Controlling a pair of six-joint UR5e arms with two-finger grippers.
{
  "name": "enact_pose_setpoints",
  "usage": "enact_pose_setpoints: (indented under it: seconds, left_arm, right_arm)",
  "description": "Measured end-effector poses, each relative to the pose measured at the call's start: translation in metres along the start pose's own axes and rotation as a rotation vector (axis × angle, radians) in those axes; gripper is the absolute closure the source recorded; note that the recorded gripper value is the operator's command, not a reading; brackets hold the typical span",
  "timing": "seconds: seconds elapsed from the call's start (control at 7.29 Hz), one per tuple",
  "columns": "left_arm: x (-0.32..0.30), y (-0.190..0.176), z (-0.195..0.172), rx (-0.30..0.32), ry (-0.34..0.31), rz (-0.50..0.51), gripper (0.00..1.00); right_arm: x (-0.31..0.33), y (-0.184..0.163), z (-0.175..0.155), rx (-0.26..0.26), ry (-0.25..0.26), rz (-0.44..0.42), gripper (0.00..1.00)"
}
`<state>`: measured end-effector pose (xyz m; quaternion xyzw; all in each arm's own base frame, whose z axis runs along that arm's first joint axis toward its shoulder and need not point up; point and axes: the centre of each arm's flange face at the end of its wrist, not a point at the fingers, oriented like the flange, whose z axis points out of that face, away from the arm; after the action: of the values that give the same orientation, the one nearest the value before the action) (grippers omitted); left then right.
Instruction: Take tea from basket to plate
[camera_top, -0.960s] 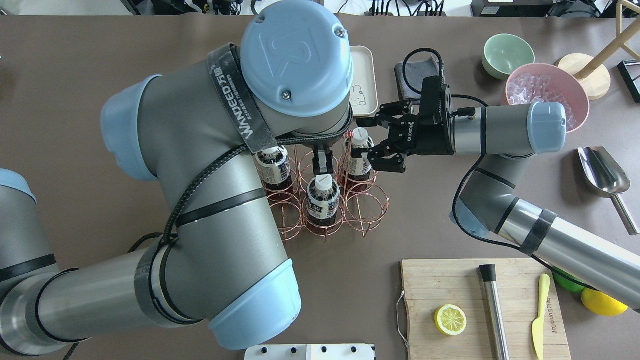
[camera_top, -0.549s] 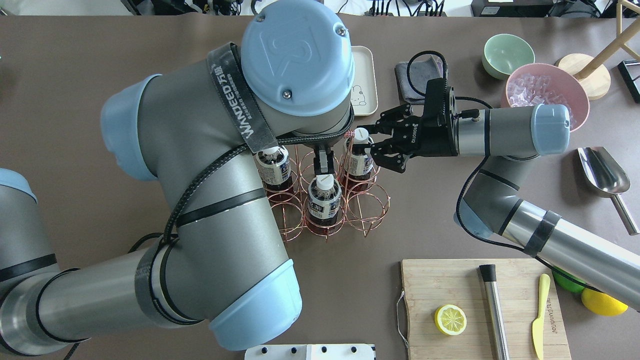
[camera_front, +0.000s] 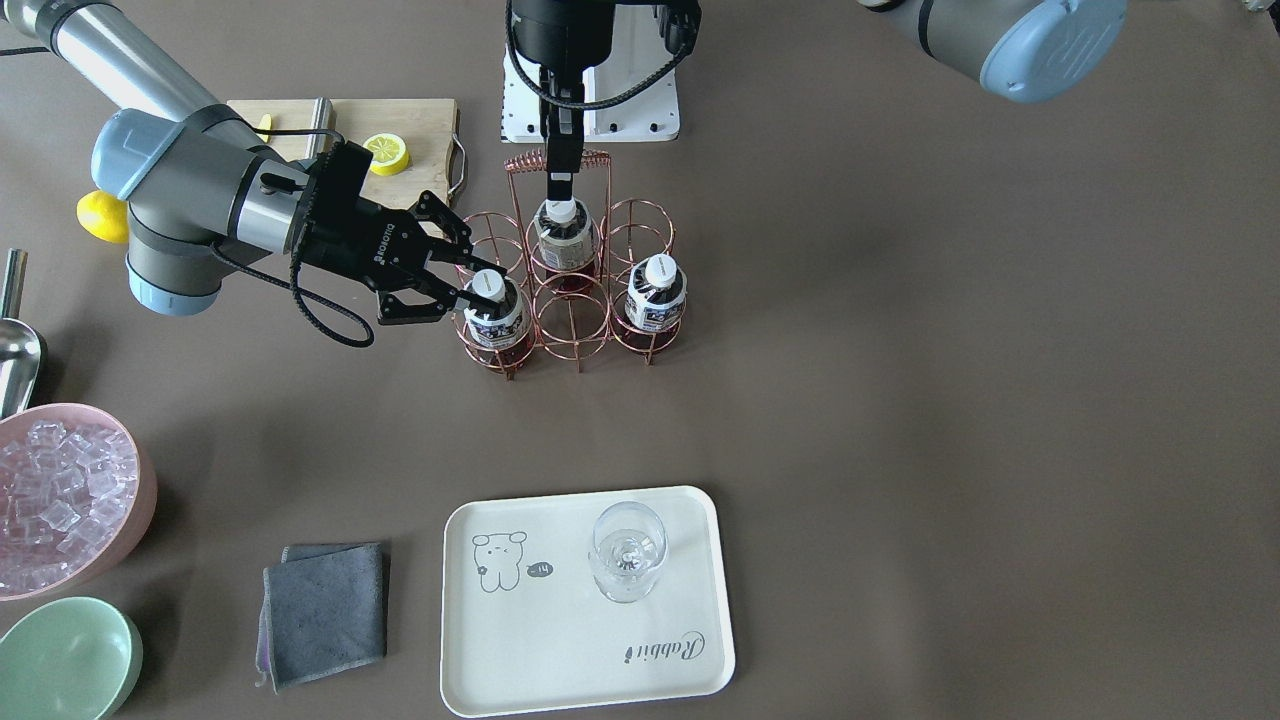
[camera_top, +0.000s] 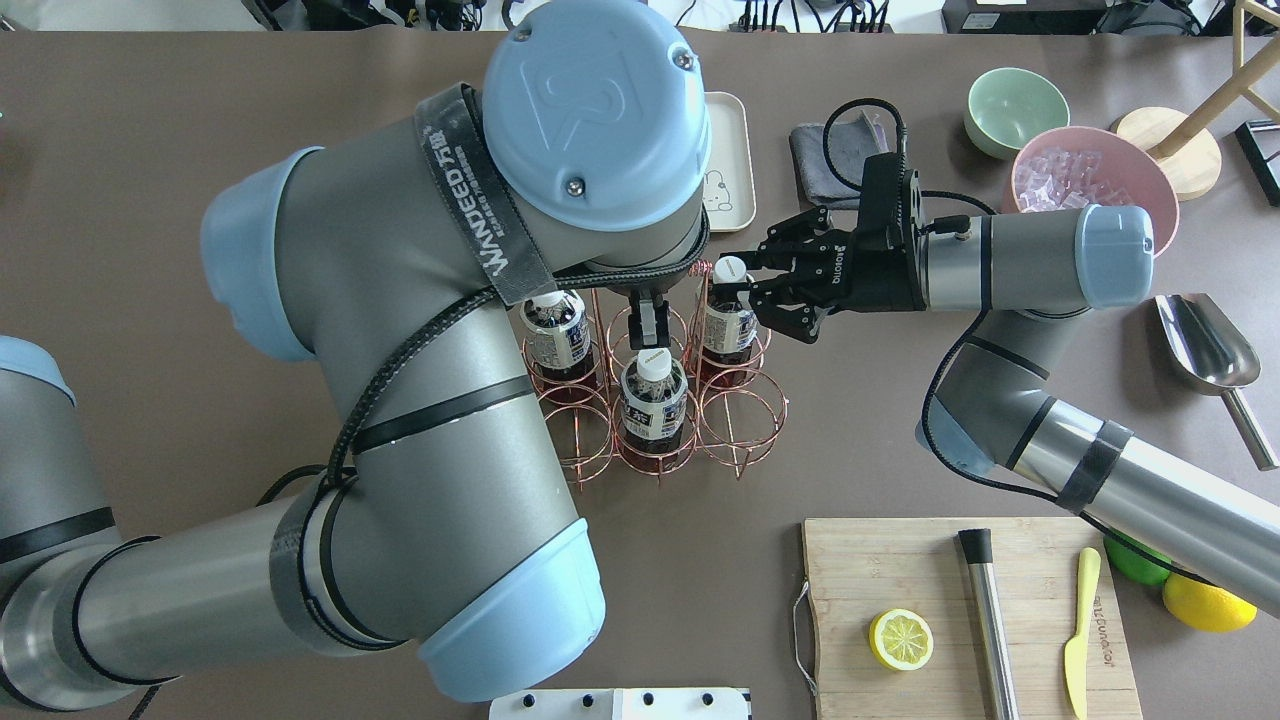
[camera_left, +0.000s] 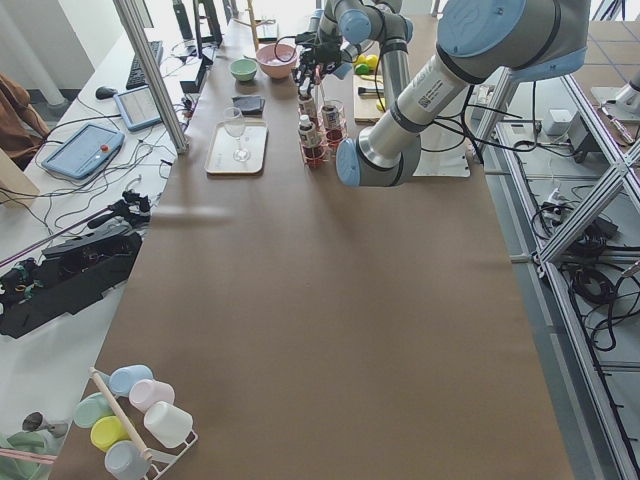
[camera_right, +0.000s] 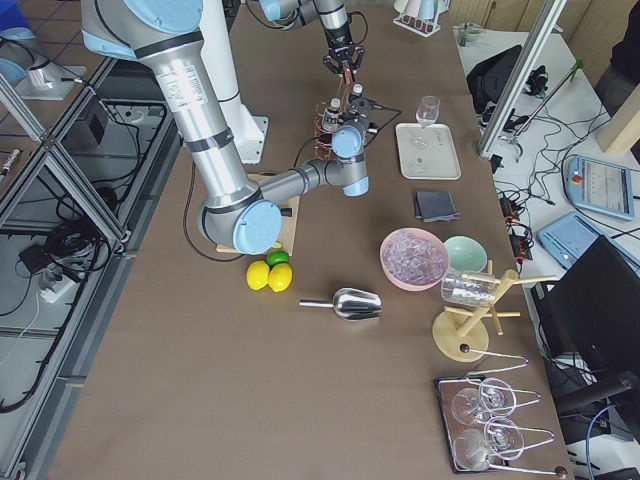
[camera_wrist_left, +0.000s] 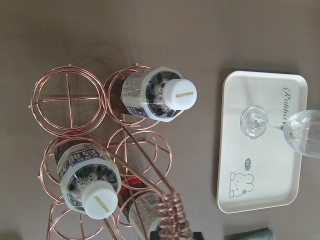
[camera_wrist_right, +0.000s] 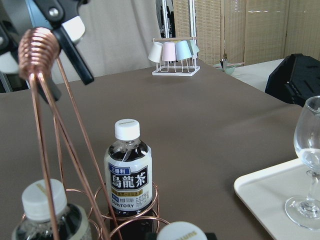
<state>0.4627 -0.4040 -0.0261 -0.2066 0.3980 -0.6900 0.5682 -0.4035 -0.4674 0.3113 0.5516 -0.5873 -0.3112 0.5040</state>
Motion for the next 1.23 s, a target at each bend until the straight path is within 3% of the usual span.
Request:
enact_pose_setpoints:
  seconds: [0.55,1.23]
  left_arm:
    - [-0.001,-0.001,-0.001,0.003,-0.002,0.0,1.0]
    - [-0.002,-0.001,-0.002,0.001,-0.003,0.0,1.0]
  right_arm:
    - [-0.002,-0.026,-0.019,0.021,0.0,0.017,1.0]
    - [-0.012,-0.129,-0.064,-0.019,0.018,0.038,1.0]
